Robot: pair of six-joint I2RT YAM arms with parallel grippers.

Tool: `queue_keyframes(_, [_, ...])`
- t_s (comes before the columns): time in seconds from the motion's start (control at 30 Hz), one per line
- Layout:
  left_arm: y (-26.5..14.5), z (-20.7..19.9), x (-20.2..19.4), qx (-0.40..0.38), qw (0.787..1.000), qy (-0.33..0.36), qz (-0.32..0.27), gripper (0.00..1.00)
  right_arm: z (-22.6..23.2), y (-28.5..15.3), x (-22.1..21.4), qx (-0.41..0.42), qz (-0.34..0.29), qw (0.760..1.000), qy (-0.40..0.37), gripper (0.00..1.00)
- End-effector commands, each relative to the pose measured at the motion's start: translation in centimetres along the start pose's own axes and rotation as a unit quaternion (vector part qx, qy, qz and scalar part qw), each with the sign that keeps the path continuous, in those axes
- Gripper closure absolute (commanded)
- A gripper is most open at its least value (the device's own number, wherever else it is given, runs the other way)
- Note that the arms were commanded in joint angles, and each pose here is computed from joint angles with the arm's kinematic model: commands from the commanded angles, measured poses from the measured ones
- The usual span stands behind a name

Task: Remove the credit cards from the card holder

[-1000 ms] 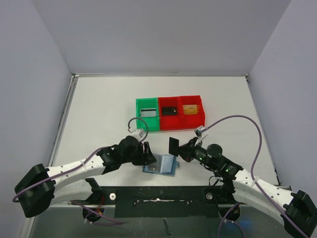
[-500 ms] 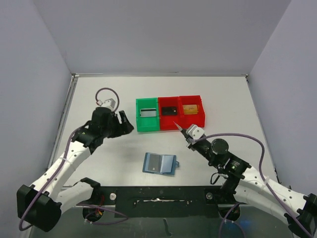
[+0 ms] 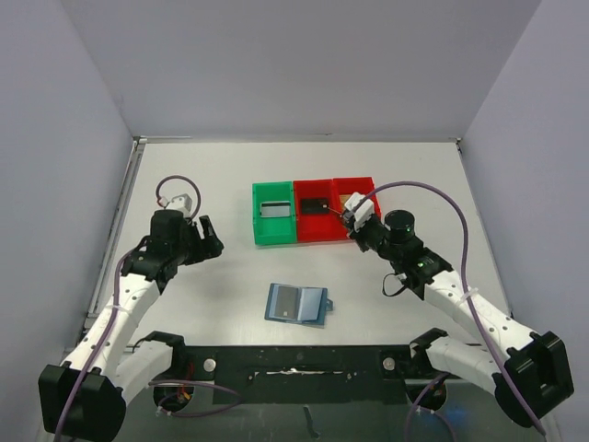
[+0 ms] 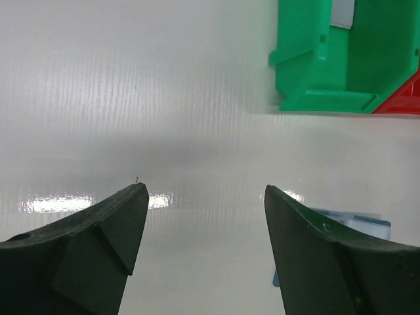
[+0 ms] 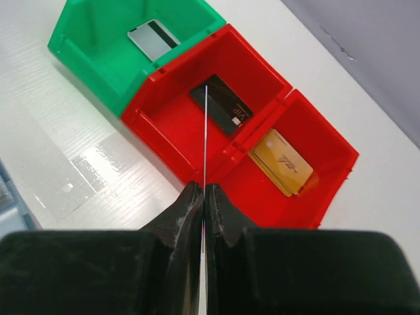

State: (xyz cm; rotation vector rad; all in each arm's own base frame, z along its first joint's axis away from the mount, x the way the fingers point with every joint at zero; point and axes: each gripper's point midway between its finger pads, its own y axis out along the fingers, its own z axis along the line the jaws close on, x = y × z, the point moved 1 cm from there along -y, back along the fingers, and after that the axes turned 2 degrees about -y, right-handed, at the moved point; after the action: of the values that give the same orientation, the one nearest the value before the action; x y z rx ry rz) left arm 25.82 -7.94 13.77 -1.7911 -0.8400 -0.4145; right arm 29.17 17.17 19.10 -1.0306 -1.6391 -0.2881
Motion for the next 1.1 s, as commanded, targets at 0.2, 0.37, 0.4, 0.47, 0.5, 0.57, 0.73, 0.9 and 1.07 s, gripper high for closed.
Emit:
queue_keyframes(0.2, [-1.0,-2.8,2.2,-0.090,0.994,0.019,-0.057,0.29,-2.3,2.1,4.2,0.001,-0.014,0.998,-0.061,1.00])
queue_keyframes(0.37, [-1.1,-2.0,2.8,-0.065,0.995,0.021,-0.070,0.28,-3.7,3.1,3.8,0.008,0.019,0.991,-0.129,1.00])
queue_keyframes(0.4, [-1.1,-1.9,2.8,-0.063,0.995,0.021,-0.070,0.28,-3.9,3.3,3.7,0.015,0.024,0.990,-0.135,1.00])
queue_keyframes(0.47, [-1.3,-1.6,2.9,-0.057,0.995,0.021,-0.074,0.28,-4.3,3.8,3.8,0.039,0.029,0.989,-0.143,1.00])
queue_keyframes(0.5, [-1.5,-1.6,3.0,-0.055,0.995,0.021,-0.080,0.28,-4.4,4.2,3.6,0.055,0.034,0.987,-0.146,1.00])
queue_keyframes(0.57, [-1.8,-1.4,3.2,-0.052,0.994,0.020,-0.090,0.28,-4.8,5.1,3.4,0.071,0.048,0.984,-0.155,1.00])
queue_keyframes(0.73, [-2.0,-1.4,3.4,-0.053,0.994,0.021,-0.097,0.28,-3.9,7.9,4.1,0.129,0.044,0.979,-0.151,1.00])
queue_keyframes(0.9, [-2.2,-1.2,3.6,-0.048,0.993,0.020,-0.102,0.27,-4.0,10.9,2.4,0.112,0.114,0.975,-0.151,1.00])
queue_keyframes(1.07, [-2.2,-1.2,3.6,-0.048,0.993,0.020,-0.104,0.27,-3.8,12.3,0.9,0.112,0.128,0.972,-0.164,1.00])
